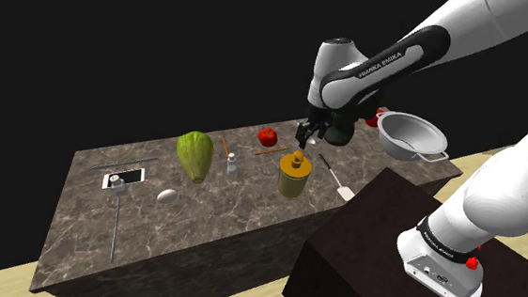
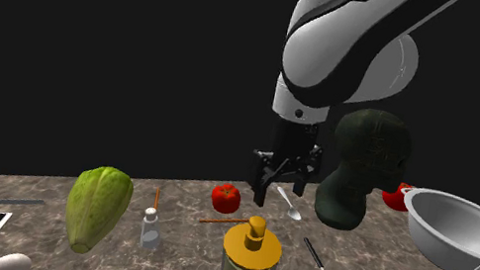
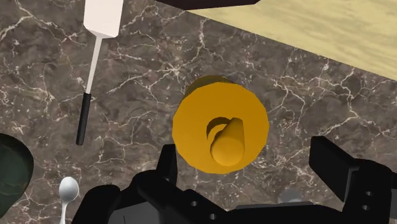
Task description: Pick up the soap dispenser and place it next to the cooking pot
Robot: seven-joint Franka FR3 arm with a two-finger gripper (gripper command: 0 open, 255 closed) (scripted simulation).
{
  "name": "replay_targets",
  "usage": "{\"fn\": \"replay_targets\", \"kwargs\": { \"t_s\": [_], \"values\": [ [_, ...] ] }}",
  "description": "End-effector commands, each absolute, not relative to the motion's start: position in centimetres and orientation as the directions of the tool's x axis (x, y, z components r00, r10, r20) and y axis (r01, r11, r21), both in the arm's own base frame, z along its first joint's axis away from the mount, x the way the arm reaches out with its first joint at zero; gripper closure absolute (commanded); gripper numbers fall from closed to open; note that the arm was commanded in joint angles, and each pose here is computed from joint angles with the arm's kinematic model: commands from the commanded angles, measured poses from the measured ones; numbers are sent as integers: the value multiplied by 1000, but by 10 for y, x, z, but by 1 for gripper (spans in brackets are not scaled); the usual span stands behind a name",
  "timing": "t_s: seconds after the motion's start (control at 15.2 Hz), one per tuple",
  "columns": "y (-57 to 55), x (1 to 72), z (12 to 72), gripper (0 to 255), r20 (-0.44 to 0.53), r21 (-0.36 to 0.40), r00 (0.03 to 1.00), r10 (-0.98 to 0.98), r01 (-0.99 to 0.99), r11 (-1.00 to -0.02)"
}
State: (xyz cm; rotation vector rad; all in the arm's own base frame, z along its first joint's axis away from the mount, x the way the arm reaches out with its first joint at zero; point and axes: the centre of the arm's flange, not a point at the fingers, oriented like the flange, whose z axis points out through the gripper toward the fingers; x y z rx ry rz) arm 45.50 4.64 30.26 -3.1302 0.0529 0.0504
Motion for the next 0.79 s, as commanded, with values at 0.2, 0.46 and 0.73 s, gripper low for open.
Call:
{"fn": "replay_targets", "kwargs": {
  "t_s": [0.2, 0.46, 0.73],
  "values": [
    [47, 484, 245, 0, -33, -11, 998, -48, -49, -999],
    [47, 492, 220, 0, -34, -11, 998, -52, -52, -999],
    [47, 491, 198, 0, -34, -11, 998, -52, -52, -999]
  ]
}}
